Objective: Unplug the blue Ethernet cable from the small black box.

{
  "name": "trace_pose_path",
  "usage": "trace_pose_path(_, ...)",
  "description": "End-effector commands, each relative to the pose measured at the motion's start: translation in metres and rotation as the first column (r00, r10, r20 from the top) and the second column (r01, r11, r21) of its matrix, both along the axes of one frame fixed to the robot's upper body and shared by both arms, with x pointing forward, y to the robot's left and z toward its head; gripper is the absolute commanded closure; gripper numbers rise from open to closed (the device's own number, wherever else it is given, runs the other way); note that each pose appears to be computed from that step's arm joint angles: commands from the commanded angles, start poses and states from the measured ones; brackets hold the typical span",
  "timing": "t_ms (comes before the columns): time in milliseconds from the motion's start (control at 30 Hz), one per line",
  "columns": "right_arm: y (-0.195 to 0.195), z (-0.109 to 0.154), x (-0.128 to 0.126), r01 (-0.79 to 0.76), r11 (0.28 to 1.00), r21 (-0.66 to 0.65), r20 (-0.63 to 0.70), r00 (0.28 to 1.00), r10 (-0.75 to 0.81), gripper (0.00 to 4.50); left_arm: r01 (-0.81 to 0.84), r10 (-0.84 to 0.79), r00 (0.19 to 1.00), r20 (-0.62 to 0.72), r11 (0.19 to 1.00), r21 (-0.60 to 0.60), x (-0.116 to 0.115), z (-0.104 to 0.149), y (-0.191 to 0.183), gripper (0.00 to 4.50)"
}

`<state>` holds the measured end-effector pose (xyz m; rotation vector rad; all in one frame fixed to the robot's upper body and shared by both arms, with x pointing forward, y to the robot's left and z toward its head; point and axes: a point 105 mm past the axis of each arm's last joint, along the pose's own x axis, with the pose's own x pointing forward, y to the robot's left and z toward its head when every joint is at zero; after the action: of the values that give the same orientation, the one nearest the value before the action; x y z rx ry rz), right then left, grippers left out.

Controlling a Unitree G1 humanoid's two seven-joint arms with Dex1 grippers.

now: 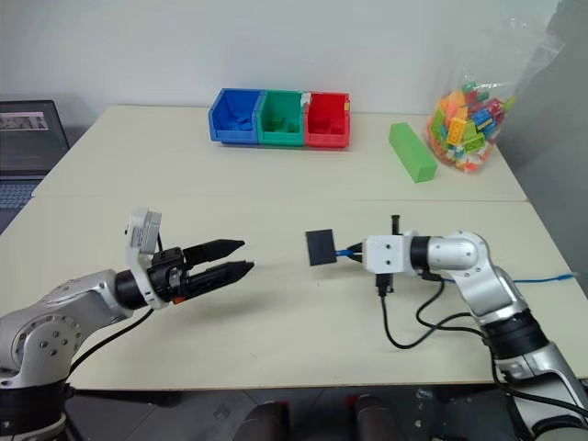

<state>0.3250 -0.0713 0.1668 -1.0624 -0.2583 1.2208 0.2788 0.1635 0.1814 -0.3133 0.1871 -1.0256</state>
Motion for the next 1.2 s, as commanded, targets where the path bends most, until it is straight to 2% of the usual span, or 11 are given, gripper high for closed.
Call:
trace_pose_path(33,0.026,0.019,-0.005,-0.067,0.997,0.036,0.089,0.994,0.063,4.48,-0.004,0.005,1.0,0.003,0.996,-0.084,0.006,0.015,-0.005,0.0)
trace_pose_path(433,0.055,0.035,-0.014,-0.141,0.985,0.1,0.151,0.981,0.125,4.48,0.01,-0.017,0.999,-0.045,0.991,-0.135,0.01,0.013,-0.014,0.0)
trace_pose_path(600,0.056,0.037,-0.013,-0.147,0.983,0.108,0.164,0.978,0.128,4.48,0.014,-0.024,0.998,-0.059,0.987,-0.162,0.011,0.014,-0.014,0.81)
trace_pose_path(900,0.056,0.035,-0.015,-0.151,0.982,0.109,0.171,0.976,0.132,4.48,0.023,-0.038,0.996,-0.077,0.984,-0.179,0.011,0.016,-0.016,2.74)
trace_pose_path(1033,0.057,0.033,-0.017,-0.158,0.981,0.108,0.168,0.976,0.139,4.48,0.03,-0.046,0.996,-0.083,0.983,-0.178,0.01,0.015,-0.017,3.73)
trace_pose_path(1200,0.058,0.029,-0.019,-0.166,0.981,0.1,0.153,0.977,0.15,4.48,0.036,-0.052,0.995,-0.086,0.983,-0.181,0.008,0.014,-0.019,3.73)
